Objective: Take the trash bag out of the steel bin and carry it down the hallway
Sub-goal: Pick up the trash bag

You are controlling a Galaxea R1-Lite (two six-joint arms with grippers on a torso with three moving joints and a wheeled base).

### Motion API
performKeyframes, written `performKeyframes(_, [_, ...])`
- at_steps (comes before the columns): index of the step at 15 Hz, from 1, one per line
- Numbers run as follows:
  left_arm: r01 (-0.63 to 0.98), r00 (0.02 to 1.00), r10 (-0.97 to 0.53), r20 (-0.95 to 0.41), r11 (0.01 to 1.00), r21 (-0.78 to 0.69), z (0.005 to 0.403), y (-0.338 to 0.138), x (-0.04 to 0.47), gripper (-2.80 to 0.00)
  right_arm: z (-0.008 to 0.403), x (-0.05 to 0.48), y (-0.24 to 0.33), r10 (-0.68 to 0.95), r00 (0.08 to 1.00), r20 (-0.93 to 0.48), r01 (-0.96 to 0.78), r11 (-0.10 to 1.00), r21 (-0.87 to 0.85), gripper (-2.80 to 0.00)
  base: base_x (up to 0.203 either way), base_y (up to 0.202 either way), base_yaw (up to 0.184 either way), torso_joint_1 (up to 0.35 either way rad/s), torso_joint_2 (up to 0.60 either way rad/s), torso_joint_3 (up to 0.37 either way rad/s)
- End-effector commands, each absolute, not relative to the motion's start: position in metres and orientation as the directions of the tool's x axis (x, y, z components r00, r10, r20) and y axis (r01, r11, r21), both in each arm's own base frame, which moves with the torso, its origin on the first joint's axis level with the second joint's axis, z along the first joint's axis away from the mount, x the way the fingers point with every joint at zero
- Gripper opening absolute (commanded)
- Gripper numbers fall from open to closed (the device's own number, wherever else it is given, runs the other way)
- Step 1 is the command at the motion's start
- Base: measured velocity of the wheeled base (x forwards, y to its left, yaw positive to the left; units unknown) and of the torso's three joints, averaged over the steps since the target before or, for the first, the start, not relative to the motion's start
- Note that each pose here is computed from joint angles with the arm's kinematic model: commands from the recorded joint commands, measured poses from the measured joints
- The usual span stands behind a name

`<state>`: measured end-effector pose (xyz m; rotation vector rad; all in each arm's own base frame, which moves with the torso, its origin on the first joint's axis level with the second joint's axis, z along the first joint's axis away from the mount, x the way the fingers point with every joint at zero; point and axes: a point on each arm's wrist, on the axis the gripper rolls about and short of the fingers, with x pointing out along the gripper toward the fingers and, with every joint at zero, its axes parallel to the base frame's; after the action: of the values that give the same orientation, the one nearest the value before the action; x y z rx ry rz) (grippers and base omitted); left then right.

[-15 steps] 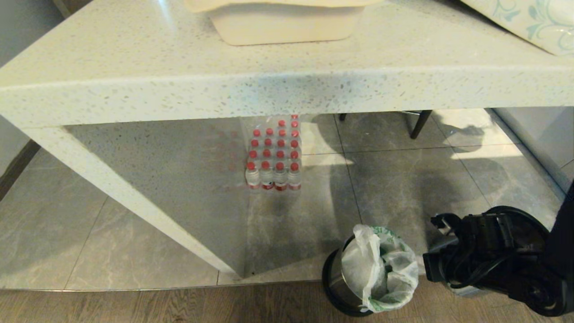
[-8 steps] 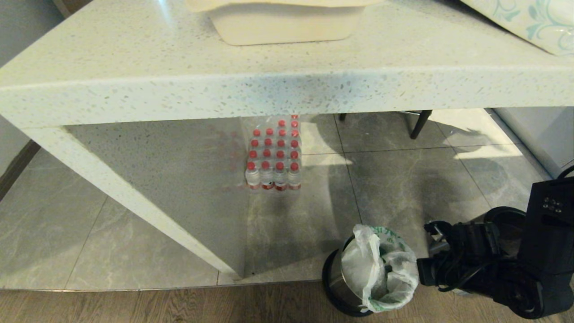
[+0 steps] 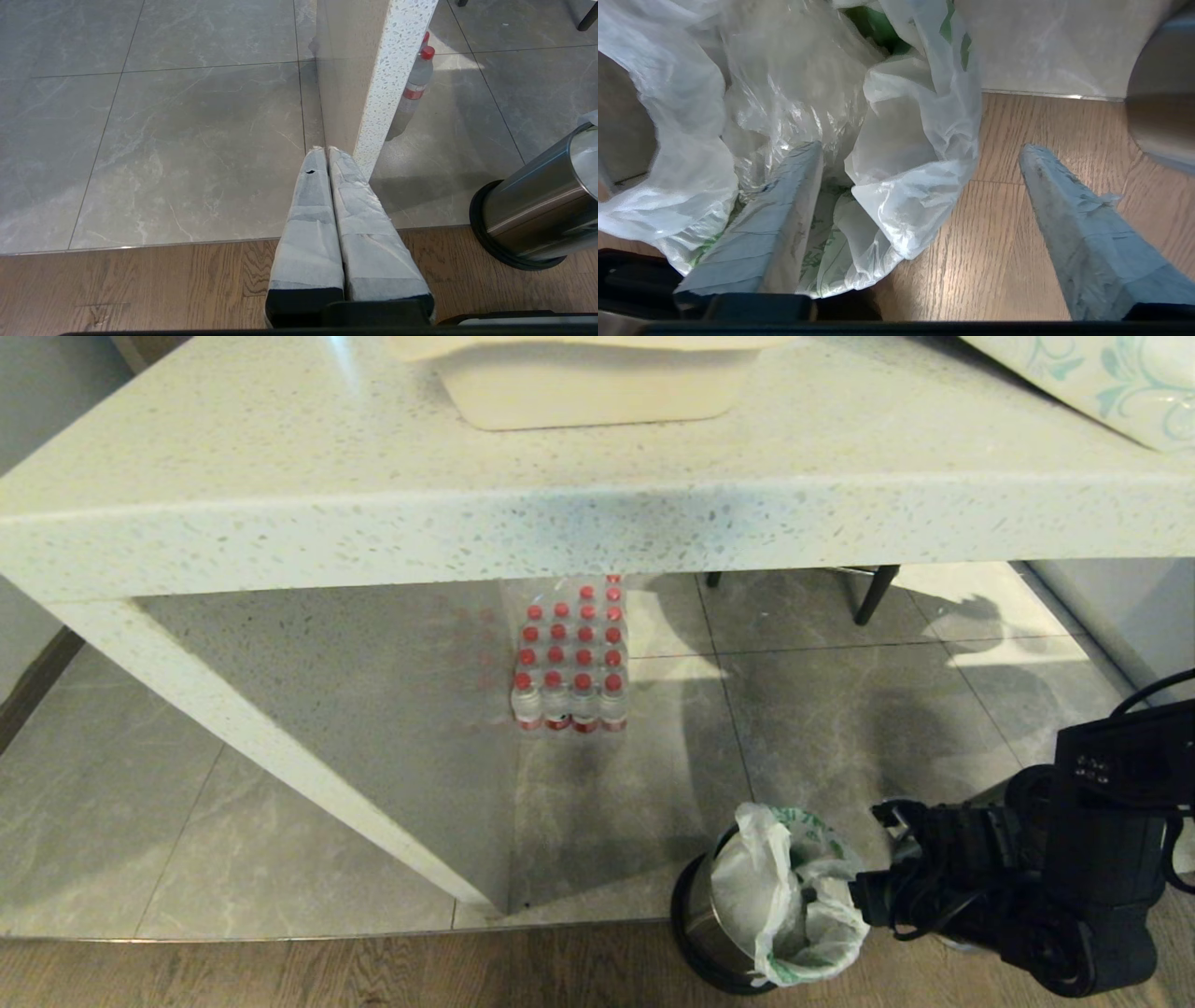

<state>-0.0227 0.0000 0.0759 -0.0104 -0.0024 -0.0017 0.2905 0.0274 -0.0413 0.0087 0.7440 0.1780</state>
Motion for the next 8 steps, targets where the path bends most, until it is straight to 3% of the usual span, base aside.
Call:
performKeyframes(1, [0.002, 1.0, -0.002, 0.003, 1.0, -0.011, 0.076, 0.0, -0.0227, -2.8, -0.0491, 0.2913, 0.0269, 0.162, 0.711, -0.685, -0.155, 0.985, 0.072, 0.0, 0.0, 0.0, 0.0, 0.0, 0.0, 0.0])
performKeyframes(5, [0.002, 1.0, -0.002, 0.003, 1.0, -0.011, 0.076, 0.0, -0.0227, -2.8, -0.0565, 0.2983, 0.0253, 0.103, 0.742, -0.663, -0.109, 0.994, 0.032, 0.0, 0.0, 0.0, 0.0, 0.0, 0.0, 0.0])
performKeyframes(6, [0.002, 1.0, -0.002, 0.003, 1.0, -0.011, 0.076, 0.0, -0.0227, -2.8, -0.0558, 0.2988, 0.0247, 0.098, 0.745, -0.66, -0.104, 0.994, 0.03, -2.8, 0.0, 0.0, 0.0, 0.0, 0.0, 0.0])
performKeyframes(8, [0.002, 1.0, -0.002, 0.003, 1.0, -0.011, 0.076, 0.0, -0.0227, -2.8, -0.0568, 0.2987, 0.0248, 0.096, 0.744, -0.661, -0.106, 0.994, 0.025, -2.8, 0.0, 0.0, 0.0, 0.0, 0.0, 0.0])
